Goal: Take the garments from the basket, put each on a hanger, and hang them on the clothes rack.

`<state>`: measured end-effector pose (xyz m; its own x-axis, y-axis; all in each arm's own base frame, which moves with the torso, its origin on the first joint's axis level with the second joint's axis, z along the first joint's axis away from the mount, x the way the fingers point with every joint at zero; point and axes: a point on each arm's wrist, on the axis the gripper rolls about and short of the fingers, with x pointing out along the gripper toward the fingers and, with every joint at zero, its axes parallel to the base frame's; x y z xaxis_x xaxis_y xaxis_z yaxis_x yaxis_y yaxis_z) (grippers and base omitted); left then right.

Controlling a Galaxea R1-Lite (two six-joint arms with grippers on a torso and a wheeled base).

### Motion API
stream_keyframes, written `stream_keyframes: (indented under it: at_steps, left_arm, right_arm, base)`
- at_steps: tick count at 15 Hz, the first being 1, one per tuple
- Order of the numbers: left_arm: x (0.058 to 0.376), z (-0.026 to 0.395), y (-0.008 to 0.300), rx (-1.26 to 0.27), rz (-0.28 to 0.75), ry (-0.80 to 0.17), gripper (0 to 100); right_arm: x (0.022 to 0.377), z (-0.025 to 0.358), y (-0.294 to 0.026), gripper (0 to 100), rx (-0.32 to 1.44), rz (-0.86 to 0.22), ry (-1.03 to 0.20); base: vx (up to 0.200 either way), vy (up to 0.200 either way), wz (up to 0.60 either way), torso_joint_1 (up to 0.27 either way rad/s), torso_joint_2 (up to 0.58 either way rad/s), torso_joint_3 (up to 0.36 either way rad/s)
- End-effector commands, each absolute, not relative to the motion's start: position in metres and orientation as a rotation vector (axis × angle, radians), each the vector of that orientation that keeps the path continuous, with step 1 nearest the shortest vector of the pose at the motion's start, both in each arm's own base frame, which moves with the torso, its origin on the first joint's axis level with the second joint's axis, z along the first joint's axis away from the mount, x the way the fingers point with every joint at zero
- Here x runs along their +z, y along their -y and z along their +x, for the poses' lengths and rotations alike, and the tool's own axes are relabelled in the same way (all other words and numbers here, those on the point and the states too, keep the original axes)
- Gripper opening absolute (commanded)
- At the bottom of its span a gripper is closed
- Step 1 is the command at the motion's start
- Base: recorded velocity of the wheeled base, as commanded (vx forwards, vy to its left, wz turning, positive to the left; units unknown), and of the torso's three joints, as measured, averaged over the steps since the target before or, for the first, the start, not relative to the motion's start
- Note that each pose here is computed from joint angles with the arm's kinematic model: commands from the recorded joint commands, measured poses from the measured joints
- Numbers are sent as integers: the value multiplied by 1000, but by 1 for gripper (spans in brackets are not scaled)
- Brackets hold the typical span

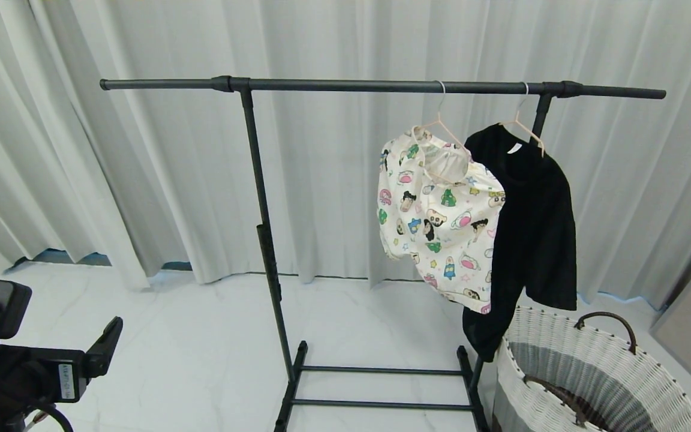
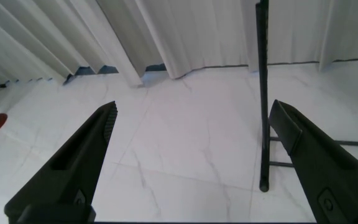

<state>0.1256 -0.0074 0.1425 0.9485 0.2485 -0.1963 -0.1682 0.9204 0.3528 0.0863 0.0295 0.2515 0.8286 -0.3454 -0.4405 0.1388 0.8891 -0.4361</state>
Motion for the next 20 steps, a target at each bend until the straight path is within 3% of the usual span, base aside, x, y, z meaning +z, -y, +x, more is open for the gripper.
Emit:
stream_keyframes:
  at_steps: [1, 15, 18, 20]
  left_arm:
    - [142, 124, 7, 221, 340, -240, 100]
    - [129, 110, -1, 286, 338, -280, 100]
    - [129, 89, -3, 302, 291, -207, 100]
    - [133, 64, -5, 339, 209, -117, 100]
  right_arm:
    - [251, 87, -30, 100, -264, -405, -540]
    - [243, 86, -26, 100, -301, -406, -567]
    - [228, 68, -13, 100, -350, -385, -575]
    - [197, 36, 4, 100, -454, -280, -518]
  base:
    - [0, 0, 0, -203, 486, 281]
    - [0, 0, 0, -148, 433, 283]
    - [0, 0, 0, -15, 55, 37]
    - [0, 0, 0, 0, 0, 0]
